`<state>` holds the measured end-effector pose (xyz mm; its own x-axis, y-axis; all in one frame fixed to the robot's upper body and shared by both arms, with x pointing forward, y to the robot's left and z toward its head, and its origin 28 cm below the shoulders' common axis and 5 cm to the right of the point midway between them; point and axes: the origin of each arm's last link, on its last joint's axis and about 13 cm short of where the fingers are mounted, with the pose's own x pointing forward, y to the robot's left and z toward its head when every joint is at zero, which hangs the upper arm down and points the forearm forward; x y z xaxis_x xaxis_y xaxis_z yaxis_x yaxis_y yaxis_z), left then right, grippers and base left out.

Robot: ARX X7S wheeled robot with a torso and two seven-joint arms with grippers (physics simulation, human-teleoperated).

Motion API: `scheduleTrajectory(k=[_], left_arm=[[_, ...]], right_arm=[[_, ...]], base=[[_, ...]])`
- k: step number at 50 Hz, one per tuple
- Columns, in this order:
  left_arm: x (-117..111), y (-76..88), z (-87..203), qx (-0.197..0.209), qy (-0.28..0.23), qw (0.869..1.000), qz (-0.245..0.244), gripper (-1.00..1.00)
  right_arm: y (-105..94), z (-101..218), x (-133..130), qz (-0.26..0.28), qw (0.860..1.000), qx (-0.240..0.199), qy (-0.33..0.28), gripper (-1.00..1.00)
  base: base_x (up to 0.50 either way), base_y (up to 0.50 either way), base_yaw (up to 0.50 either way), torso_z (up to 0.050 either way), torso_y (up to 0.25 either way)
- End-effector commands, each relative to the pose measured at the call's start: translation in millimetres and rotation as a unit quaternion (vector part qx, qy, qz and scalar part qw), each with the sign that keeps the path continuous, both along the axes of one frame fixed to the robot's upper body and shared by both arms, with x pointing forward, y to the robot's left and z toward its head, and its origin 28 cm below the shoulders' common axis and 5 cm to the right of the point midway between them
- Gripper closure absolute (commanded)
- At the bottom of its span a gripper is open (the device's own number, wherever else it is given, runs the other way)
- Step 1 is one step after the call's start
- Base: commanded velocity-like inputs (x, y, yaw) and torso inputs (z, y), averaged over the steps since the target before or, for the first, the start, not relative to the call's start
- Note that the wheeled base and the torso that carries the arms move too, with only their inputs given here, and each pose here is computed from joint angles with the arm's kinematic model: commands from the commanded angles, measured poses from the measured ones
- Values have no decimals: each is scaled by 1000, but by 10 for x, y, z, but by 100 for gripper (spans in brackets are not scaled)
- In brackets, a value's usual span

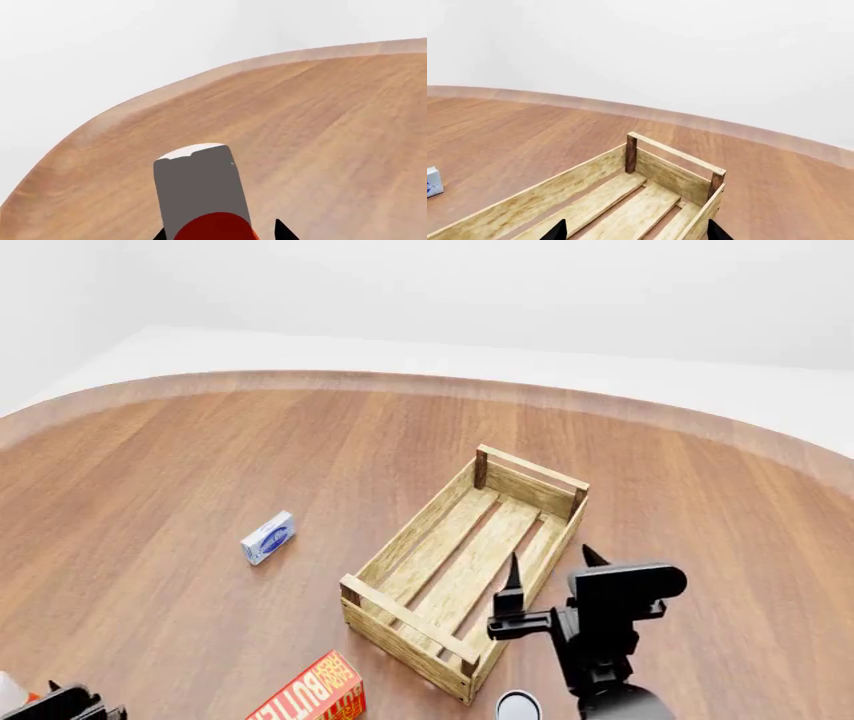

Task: Pick up the ketchup, and put it in the wooden tray.

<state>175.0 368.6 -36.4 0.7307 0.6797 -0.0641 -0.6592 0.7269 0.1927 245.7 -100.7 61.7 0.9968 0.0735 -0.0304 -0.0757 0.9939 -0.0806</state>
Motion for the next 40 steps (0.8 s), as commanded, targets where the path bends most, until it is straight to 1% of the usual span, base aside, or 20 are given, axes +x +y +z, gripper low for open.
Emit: scheduleTrajectory(k=[1, 10, 14, 18, 20, 24, 29, 33, 40], left_arm=[[160, -64, 247, -3, -49, 999, -23, 100], [465, -244, 724, 11, -96, 991, -87, 100], [620, -347, 910, 22, -111, 986, -122, 100], [804, -495, 1108, 37, -122, 977, -172, 100], [910, -597, 1209, 41, -127, 970, -201, 100], [1039, -762, 1350, 42, -135, 959, -244, 100], [1270, -1022, 1535, 48, -144, 941, -303, 100], [1454, -1233, 1659, 50, -144, 928, -340, 100], [1662, -1595, 1814, 40, -148, 907, -392, 100]], right_arm=[[-25, 53, -17, -7, 1000, 4, -9, -100], [-89, 198, -25, -15, 999, 11, -32, -100], [-128, 274, -30, -17, 999, 11, -41, -100], [-179, 360, -16, -22, 998, 10, -51, -100], [-210, 393, -14, -26, 998, 11, -54, -100], [-246, 422, -36, -30, 998, 9, -54, -100], [-285, 494, -98, -34, 998, 8, -56, -100], [-314, 544, -136, -37, 998, 6, -57, -100], [-399, 571, -191, -50, 997, 5, -53, -100]], base=[[0, 0, 0, 0, 0], [0, 0, 0, 0, 0], [0, 0, 0, 0, 0], [0, 0, 0, 0, 0], [0, 0, 0, 0, 0], [0, 0, 0, 0, 0], [0, 0, 0, 0, 0], [0, 0, 0, 0, 0], [0, 0, 0, 0, 0]])
